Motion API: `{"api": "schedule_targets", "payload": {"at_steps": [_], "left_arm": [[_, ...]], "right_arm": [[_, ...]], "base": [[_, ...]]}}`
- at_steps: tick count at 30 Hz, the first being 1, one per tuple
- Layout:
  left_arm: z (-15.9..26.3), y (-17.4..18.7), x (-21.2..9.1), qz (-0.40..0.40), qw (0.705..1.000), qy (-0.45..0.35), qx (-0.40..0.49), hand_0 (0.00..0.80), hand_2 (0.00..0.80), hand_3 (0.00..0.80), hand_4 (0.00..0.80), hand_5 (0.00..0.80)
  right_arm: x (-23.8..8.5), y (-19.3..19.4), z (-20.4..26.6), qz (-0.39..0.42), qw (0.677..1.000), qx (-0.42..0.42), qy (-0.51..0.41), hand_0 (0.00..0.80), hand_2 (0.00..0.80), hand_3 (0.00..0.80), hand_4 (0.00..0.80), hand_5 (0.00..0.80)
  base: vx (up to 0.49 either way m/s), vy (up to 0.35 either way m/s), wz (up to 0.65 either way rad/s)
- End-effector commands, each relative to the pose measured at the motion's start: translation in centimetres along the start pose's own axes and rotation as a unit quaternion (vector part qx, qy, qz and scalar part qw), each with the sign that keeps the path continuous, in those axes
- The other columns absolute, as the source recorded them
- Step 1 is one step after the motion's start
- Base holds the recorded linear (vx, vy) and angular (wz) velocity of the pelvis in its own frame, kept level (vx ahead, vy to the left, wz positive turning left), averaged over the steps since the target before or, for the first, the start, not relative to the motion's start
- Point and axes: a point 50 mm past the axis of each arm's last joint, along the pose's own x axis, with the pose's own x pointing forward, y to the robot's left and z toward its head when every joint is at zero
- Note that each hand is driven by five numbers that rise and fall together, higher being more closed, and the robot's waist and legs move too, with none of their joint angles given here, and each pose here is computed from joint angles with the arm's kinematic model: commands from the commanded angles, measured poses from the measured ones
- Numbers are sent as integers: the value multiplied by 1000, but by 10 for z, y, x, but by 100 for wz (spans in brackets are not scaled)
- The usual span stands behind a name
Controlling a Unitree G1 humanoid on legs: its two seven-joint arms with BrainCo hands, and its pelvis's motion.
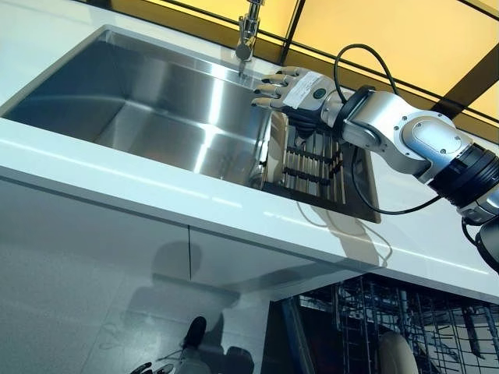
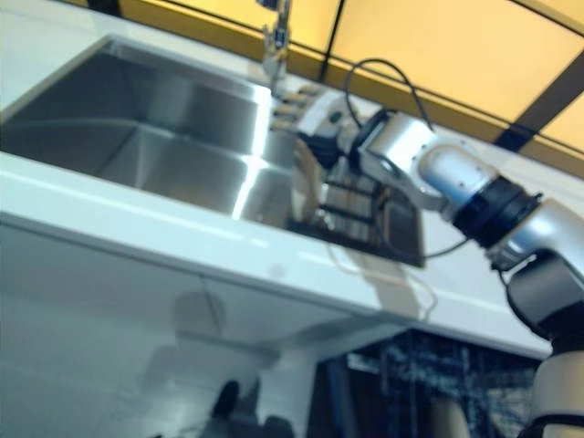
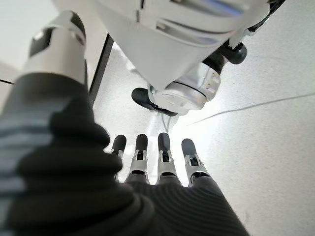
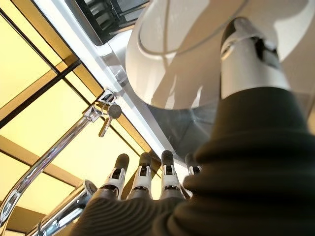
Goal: Take plates into dishwasher
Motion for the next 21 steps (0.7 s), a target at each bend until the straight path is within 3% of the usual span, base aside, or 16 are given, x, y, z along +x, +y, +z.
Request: {"api": "schedule_targets", "payload": {"at_steps": [1,21], "left_arm": [[12,4,0,-2,999,-35,-15,0,0,0,0,0],[21,4,0,-15,998,-54,-29,0,0,0,0,0]], "right_arm": [[-2,-22,-18,-3,998,-56,33,0,0,0,0,0],[-3,-9,-10,35,994,-100,4,0,0,0,0,0]], "base": [[0,0,0],[0,0,0]]}}
